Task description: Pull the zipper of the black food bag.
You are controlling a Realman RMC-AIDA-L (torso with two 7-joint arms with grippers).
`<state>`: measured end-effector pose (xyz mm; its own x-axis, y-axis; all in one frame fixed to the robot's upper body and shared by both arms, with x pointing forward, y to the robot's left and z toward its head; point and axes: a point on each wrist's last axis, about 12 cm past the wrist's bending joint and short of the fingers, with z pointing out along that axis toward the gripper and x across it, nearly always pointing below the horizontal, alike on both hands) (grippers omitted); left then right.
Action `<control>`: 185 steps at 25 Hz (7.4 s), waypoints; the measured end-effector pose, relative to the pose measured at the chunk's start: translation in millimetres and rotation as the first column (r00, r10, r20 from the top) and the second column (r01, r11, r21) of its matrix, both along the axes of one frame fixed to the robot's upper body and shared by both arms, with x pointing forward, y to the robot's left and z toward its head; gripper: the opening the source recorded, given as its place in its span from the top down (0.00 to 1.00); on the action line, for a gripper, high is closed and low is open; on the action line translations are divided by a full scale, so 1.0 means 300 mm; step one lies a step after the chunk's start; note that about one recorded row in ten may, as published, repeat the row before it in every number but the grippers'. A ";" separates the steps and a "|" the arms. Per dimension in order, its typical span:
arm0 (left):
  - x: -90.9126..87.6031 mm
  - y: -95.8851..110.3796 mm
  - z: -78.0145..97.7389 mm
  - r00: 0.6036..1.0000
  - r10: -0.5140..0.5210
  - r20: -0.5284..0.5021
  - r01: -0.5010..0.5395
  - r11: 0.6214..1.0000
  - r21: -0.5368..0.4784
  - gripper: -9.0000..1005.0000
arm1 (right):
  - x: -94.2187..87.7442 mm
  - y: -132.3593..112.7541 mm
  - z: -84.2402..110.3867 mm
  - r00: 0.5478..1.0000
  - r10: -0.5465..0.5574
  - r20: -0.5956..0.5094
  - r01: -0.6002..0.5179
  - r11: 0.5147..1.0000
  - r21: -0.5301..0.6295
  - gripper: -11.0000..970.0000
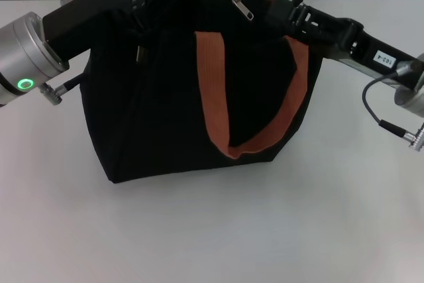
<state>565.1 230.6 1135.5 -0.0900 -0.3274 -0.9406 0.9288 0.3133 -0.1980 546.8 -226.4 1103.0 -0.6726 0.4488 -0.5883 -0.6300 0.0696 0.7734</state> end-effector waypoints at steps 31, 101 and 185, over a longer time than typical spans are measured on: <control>0.004 -0.010 -0.002 1.000 0.002 0.016 -0.002 1.000 0.007 0.89 | 0.050 0.054 -0.020 0.998 -0.025 -0.062 0.021 0.998 -0.065 0.51; 0.008 -0.020 -0.002 1.000 -0.002 0.017 0.002 1.000 0.007 0.88 | 0.073 0.112 -0.016 1.000 -0.007 -0.031 0.004 0.995 -0.100 0.83; -0.024 0.141 0.006 0.938 0.282 0.202 -0.279 0.959 -0.044 0.63 | -0.162 -0.121 -0.095 0.873 -0.376 0.310 0.385 0.922 0.037 0.30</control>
<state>557.9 272.9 1137.4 0.2009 -0.3254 -0.9240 0.8244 0.5657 -0.0200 498.1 -262.7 1074.4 -0.2380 0.6159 -0.7510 -0.7554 0.3687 0.5417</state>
